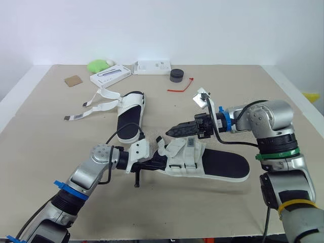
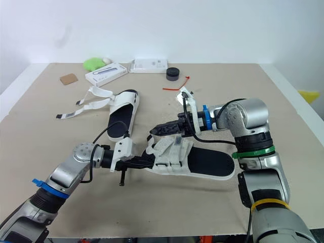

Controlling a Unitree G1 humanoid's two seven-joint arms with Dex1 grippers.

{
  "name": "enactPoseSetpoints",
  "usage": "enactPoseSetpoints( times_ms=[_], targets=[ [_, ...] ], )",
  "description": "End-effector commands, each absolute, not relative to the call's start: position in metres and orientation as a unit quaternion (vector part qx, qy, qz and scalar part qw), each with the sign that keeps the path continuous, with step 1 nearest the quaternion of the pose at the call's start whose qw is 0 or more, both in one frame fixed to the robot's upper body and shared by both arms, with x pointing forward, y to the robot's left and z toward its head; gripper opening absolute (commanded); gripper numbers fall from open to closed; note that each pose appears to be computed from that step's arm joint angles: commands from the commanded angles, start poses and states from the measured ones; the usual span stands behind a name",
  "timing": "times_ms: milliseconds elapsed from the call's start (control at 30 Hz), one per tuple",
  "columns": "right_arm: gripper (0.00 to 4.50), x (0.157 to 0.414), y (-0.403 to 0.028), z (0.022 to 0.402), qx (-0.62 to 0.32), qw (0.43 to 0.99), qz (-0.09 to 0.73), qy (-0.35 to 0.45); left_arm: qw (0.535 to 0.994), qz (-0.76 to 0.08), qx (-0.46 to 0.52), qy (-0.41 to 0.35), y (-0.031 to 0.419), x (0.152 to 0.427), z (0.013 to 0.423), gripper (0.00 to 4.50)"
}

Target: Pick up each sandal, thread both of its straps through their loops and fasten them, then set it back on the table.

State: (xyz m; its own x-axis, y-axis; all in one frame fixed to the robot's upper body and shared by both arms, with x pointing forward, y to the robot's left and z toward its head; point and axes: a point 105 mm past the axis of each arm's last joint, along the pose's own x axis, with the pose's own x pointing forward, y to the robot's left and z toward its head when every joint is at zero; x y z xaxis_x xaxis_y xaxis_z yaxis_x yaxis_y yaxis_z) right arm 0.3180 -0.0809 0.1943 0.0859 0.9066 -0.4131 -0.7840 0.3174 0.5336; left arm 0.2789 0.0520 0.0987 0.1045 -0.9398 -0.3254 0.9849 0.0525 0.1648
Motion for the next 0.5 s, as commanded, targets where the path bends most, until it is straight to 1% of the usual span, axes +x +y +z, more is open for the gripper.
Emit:
enactPoseSetpoints(
  times_ms=[33,167,233,300,500],
  targets=[
    [4.41,0.309,-0.080,0.198,0.042,0.717,0.595,0.360,0.724,-0.656,0.178,0.114,0.060,0.277,0.076,0.00],
    [4.41,0.306,-0.075,0.190,-0.013,0.717,0.594,0.364,0.726,-0.655,0.177,0.113,0.060,0.277,0.076,0.00],
    [4.41,0.302,-0.070,0.188,-0.021,0.714,0.597,0.366,0.727,-0.655,0.176,0.112,0.060,0.277,0.076,0.00],
    [4.41,0.302,-0.068,0.178,-0.045,0.718,0.589,0.368,0.727,-0.655,0.174,0.112,0.059,0.277,0.076,0.00],
    [4.41,0.307,-0.067,0.160,-0.064,0.737,0.559,0.376,0.727,-0.656,0.172,0.110,0.058,0.277,0.076,0.00]
  ],
)
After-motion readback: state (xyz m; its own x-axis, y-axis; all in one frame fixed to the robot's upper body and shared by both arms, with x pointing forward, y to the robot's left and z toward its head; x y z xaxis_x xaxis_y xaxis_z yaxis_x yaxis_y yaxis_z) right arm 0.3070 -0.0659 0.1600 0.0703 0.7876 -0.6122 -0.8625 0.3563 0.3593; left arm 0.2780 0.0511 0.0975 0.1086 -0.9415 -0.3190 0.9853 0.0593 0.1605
